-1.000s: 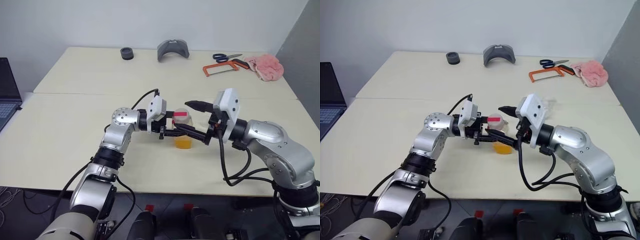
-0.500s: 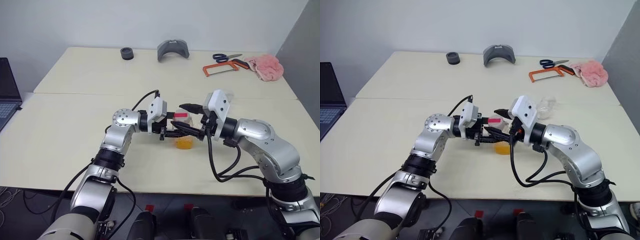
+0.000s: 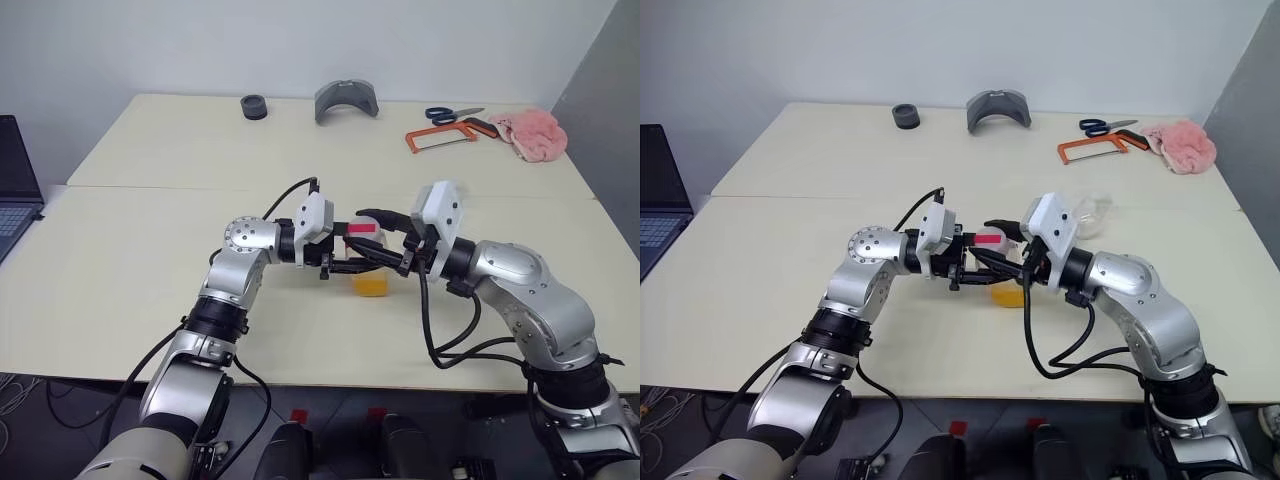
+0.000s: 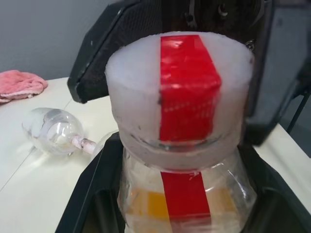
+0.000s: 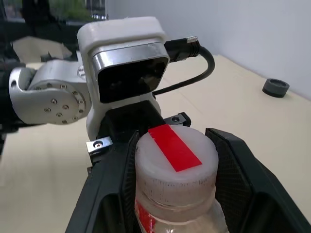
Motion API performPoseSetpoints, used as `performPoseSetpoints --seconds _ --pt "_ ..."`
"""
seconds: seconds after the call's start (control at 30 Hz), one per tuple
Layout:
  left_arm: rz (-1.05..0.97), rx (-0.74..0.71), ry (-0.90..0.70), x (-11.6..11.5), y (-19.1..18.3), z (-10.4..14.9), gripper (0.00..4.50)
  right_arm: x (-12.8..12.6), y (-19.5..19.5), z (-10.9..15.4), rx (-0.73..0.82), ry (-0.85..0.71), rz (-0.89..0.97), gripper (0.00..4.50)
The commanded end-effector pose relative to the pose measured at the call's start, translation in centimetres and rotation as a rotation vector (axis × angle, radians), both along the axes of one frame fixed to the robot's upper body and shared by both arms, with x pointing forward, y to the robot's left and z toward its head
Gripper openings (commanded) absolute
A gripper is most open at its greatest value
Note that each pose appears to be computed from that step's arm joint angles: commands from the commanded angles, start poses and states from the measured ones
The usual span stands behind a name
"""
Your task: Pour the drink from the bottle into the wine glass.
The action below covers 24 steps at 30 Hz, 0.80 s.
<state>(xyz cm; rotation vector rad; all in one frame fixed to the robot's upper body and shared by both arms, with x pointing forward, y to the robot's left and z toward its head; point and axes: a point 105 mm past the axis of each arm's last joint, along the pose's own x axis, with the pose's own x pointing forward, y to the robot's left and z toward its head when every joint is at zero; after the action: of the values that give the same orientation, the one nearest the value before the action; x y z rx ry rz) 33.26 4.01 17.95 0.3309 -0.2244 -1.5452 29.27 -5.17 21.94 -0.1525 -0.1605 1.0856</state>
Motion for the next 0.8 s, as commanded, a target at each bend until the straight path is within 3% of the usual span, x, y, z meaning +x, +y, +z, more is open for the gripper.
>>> performPoseSetpoints --seconds 0.03,0.17,0.3,0.8 --pt "-0.005 -0.003 -0.024 -0.2 -0.1 0.4 2.16 -1.2 -0.3 2.3 0.104 -0.013 0.044 1.85" --pt "-0.004 0.0 -0.024 -0.3 0.0 0.4 2.13 -1.7 -0.2 2.0 0.091 0.011 0.069 1.84" --pt "-0.003 0.0 -0.025 -0.3 0.1 0.4 1.85 -1.9 0.1 1.1 -0.039 -0.062 0.066 1.8" --pt "0.009 -0.007 -0.024 -0.3 0.1 0.4 1.82 -1.8 -1.5 3.7 0.103 -0.13 -0.009 1.73"
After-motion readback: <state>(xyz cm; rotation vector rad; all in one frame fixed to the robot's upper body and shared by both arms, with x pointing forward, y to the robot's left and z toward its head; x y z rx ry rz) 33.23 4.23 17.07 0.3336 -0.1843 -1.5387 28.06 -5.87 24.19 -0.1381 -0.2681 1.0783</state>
